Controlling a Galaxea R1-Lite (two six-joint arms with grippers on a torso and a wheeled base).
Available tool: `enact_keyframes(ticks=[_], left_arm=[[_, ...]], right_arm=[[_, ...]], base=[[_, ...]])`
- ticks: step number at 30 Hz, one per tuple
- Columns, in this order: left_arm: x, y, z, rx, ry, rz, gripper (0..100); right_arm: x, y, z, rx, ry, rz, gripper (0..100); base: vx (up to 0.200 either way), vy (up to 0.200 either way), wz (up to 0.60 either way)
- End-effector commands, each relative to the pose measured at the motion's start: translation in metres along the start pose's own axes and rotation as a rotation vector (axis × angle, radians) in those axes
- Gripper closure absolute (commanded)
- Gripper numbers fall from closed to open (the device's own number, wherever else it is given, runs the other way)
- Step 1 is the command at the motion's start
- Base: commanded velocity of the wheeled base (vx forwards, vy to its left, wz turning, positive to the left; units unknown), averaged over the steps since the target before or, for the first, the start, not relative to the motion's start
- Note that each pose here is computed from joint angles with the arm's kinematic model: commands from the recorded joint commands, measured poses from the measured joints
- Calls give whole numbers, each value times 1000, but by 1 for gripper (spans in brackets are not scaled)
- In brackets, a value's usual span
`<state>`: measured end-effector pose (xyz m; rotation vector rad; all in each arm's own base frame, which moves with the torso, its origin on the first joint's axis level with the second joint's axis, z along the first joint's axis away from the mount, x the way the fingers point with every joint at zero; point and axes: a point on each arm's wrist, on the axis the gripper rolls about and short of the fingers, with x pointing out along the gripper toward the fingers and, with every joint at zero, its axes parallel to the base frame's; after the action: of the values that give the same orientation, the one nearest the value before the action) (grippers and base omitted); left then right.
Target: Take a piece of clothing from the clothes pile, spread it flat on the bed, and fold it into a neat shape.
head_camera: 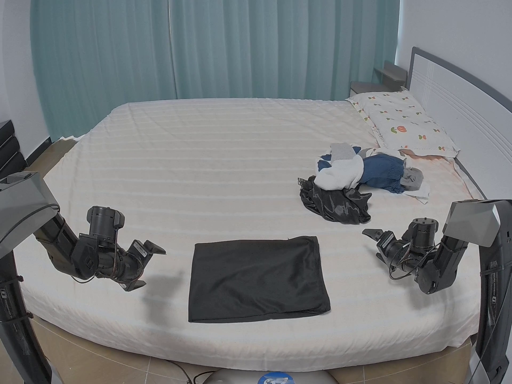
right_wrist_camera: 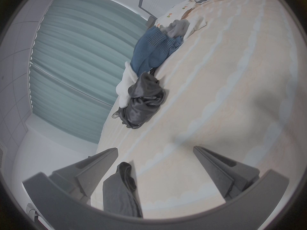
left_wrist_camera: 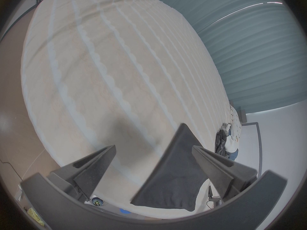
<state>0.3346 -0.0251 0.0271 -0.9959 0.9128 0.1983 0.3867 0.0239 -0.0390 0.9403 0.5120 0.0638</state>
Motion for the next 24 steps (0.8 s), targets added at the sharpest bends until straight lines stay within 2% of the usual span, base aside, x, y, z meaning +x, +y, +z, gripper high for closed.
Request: enact_keyframes(ticks=[1, 5, 10, 14, 19, 23, 24], left_arm=[[-1, -4, -7, 15, 12, -7, 0], [1, -10, -21, 48, 44, -10, 0], [1, -9, -31, 69, 68, -4, 0], [4, -6, -33, 126, 83, 2, 0], [13, 0, -36, 335, 109, 15, 0], [31, 7, -42, 472, 118, 15, 0], [31, 7, -42, 476, 116, 13, 0]], right_arm=[[0, -2, -1, 1, 4, -4, 0], [-1, -1, -2, 0, 6, -5, 0], [-1, -1, -2, 0, 6, -5, 0], [-1, -1, -2, 0, 7, -4, 0], [-1, -2, -3, -2, 7, -4, 0], [-2, -2, -4, -4, 0, 6, 0], [-2, -2, -4, -4, 2, 5, 0]], base=[[0, 0, 0], [0, 0, 0], [0, 0, 0], [0, 0, 0], [0, 0, 0], [0, 0, 0], [0, 0, 0]])
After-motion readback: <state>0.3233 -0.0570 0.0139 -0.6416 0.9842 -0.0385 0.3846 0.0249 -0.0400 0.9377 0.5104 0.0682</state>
